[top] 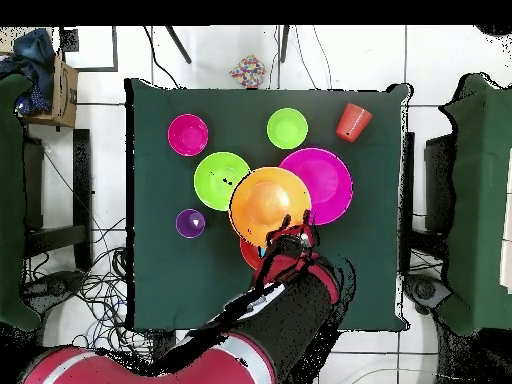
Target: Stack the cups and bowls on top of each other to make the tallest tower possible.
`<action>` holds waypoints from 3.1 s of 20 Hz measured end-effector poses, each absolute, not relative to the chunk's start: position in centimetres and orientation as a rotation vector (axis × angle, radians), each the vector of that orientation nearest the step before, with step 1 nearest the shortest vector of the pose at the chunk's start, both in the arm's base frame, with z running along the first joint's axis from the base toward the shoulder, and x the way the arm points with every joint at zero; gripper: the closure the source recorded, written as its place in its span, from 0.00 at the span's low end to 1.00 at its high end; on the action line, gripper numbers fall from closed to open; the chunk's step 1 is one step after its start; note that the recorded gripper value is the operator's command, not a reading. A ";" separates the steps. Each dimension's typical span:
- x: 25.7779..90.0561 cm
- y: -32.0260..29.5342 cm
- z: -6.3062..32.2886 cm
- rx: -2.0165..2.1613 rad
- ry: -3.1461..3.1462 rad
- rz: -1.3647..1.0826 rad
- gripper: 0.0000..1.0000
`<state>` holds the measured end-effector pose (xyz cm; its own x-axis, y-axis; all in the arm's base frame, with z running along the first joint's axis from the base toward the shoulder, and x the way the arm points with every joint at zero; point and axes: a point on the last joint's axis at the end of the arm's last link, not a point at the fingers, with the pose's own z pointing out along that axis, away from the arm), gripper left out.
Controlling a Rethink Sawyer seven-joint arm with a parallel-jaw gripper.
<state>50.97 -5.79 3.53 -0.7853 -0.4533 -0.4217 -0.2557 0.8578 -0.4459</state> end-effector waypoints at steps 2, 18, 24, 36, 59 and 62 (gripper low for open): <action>50.9 -5.4 4.6 -0.521 2.510 -0.464 0.00; 48.3 -2.0 11.0 -0.289 2.670 -0.314 0.00; 49.8 -0.6 12.7 -0.213 2.659 -0.237 0.00; 56.5 -2.0 13.3 -0.112 2.666 -0.325 0.00; 55.7 -10.3 8.3 -0.239 2.639 -0.682 0.00; 55.2 -11.0 8.1 -0.243 2.643 -0.700 0.00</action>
